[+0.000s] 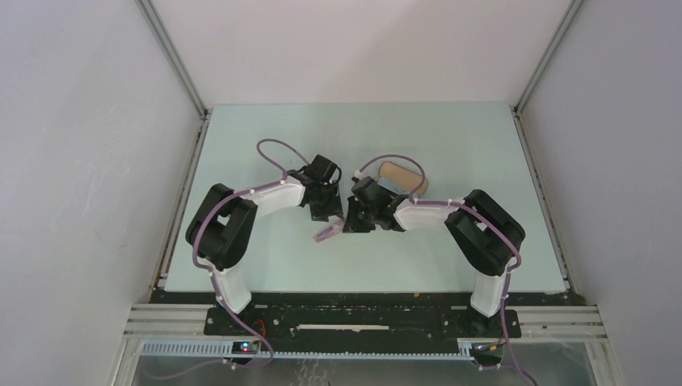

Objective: Organize the sunglasses
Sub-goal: Fold the sunglasses at the center of the board.

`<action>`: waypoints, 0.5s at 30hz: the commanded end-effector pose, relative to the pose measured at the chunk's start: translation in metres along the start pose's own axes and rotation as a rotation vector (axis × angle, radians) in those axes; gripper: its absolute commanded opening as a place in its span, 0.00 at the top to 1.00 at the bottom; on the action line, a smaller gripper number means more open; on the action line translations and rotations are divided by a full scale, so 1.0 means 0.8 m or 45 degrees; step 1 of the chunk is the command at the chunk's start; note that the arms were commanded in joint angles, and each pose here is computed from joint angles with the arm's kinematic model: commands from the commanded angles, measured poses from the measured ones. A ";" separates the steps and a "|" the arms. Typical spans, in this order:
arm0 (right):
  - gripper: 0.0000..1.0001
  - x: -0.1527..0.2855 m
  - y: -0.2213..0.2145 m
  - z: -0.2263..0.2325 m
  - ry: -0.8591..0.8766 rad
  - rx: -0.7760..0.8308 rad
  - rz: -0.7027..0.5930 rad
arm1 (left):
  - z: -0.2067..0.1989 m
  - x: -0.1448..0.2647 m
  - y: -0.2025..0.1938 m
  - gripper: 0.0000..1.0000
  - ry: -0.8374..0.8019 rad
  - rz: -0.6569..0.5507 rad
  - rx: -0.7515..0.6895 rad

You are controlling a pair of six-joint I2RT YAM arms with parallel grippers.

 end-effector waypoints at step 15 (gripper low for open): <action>0.31 0.093 -0.004 -0.021 0.028 -0.193 -0.164 | 0.063 0.025 0.027 0.46 0.173 -0.071 0.075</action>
Point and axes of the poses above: each gripper's point midway between its finger pads, its own x axis back along the fingers, its own z axis along the line the jaws close on, y = z × x, the point moved 8 cm from there along x, back along the fingers, and after that the axes turned 8 degrees about x, right-handed, at the moved point
